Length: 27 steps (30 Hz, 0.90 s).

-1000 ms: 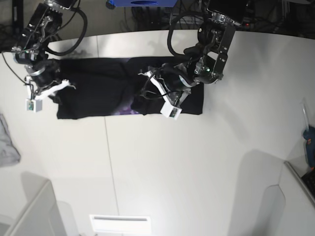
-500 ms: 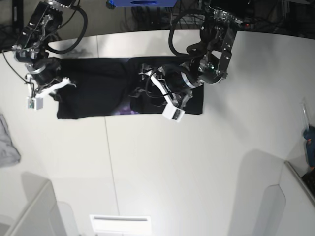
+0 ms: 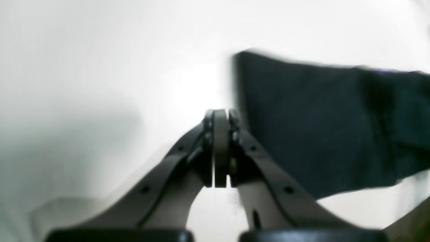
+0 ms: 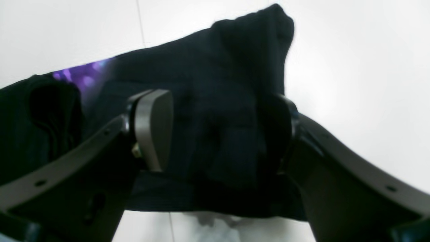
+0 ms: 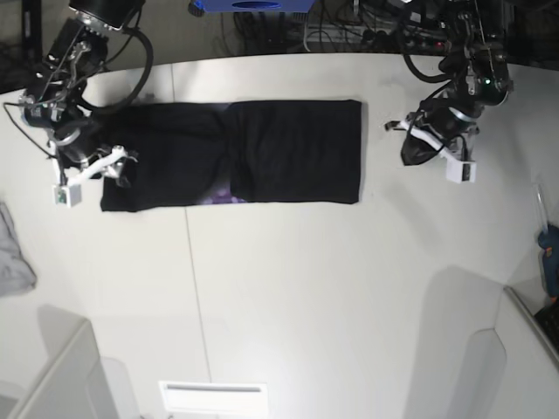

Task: Fold the T-shirt properly
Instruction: 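Move the left gripper to the folded edge and grasp it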

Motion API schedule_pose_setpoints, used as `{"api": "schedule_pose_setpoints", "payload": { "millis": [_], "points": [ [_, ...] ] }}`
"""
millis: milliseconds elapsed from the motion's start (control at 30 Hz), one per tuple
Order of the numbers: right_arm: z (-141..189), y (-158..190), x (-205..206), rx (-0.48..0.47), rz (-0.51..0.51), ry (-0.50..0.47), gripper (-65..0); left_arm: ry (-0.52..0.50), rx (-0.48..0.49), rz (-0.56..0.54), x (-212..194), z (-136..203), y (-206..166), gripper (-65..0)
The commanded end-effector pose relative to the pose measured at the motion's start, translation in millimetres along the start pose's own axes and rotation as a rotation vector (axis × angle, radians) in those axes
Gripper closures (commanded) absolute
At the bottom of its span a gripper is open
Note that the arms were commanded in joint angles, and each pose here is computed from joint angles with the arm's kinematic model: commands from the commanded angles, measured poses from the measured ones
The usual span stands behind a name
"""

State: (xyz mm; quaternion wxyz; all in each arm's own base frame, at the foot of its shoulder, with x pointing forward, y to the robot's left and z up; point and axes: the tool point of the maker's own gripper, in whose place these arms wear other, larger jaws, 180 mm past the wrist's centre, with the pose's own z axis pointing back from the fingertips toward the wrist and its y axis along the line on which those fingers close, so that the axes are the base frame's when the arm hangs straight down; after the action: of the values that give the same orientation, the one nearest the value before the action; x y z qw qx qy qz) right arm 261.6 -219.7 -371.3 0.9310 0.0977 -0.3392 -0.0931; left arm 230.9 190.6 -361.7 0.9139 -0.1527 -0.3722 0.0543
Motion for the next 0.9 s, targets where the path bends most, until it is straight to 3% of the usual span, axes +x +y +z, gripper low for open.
{"api": "schedule_pose_setpoints", "payload": {
  "millis": [0,100,300,567,867],
  "points": [
    [2,-10,11,-0.014,-0.017,-0.027,-39.6,-0.049,-0.013,-0.02,12,7,0,0.0],
    [-5,-34,7,-0.037,-0.125,0.015,-39.6,-0.078,0.018,-0.086,13,16,14,0.0],
    [-9,-63,-3,-0.027,-0.124,0.091,-39.6,-0.048,0.025,-0.316,-6,16,11,0.0],
    [-12,-60,-13,0.004,-0.074,0.129,-39.6,0.058,0.023,-0.313,-40,-15,12,0.0],
    [-23,-58,-23,0.032,-0.1,0.166,-39.6,0.012,-0.055,-0.34,-38,-33,-16,0.0]
  ]
}}
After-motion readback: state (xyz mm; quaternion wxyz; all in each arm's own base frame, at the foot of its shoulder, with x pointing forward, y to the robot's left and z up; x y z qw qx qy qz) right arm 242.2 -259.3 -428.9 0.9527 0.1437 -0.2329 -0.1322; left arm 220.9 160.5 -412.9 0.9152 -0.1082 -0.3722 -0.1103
